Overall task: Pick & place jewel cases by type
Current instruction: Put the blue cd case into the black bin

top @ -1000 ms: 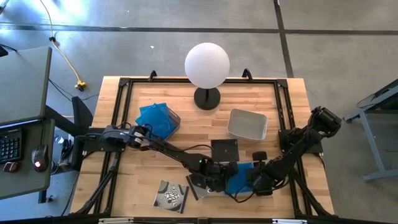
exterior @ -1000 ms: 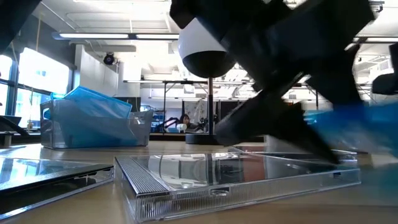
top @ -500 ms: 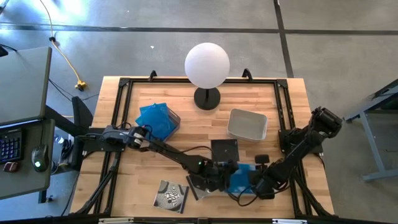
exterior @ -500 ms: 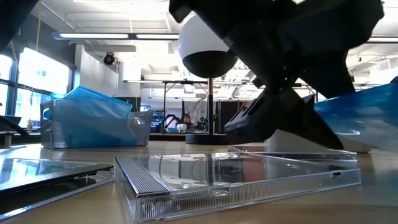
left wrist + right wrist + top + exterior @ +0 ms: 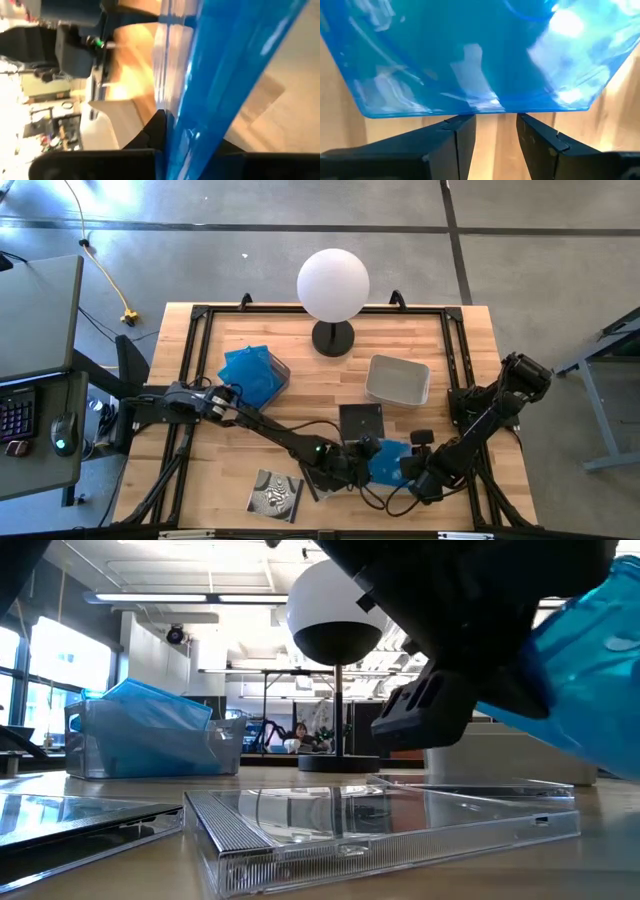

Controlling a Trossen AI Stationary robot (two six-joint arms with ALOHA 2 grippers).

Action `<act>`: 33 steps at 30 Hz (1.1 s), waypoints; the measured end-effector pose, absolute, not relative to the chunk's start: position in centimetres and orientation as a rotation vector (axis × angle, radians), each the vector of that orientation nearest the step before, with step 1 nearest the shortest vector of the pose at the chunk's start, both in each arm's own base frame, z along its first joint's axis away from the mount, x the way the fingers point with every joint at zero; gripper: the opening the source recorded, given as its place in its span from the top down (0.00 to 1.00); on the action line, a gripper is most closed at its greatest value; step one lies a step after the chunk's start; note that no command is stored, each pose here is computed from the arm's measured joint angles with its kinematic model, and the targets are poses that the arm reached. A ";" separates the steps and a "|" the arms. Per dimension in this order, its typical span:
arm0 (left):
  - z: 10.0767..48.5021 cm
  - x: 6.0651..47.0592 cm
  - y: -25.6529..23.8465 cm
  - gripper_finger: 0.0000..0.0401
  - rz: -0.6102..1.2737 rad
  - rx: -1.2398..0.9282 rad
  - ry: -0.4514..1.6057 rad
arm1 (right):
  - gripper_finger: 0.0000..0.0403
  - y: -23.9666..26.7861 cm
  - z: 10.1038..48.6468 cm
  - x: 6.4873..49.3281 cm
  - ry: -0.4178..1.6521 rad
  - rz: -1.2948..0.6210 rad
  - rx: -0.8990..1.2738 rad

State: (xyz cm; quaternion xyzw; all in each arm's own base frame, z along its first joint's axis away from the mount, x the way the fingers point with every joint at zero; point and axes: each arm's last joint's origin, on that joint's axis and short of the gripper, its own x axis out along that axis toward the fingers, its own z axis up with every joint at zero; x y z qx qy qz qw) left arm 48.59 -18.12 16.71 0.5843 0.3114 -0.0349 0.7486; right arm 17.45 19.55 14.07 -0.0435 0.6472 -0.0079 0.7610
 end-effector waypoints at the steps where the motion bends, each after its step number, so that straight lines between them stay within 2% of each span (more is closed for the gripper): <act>1: 16.7 48.5 -18.1 0.94 -0.063 1.284 0.692 | 0.66 19.5 14.1 17.5 1.402 -0.020 -0.104; 5: 16.5 48.0 -18.4 0.94 -0.011 1.317 0.743 | 0.66 19.6 14.2 17.4 1.376 -0.018 -0.140; 12: 15.7 45.4 -21.7 0.84 -0.043 1.433 0.839 | 0.66 19.0 14.2 17.0 1.418 -0.057 -0.194; 19: 16.4 42.5 -23.4 0.90 0.119 1.394 0.908 | 0.66 18.7 14.3 17.1 1.415 -0.104 -0.180; 24: 19.3 40.6 -22.9 0.93 0.238 1.190 0.913 | 0.66 18.7 14.3 17.4 1.401 -0.110 -0.152; 29: 23.5 38.8 -21.5 0.90 0.280 0.930 0.907 | 0.66 18.7 14.3 17.5 1.393 -0.145 -0.107; 33: 26.7 36.7 -19.2 0.88 0.273 0.779 0.993 | 0.66 18.7 14.3 17.5 1.388 -0.159 -0.081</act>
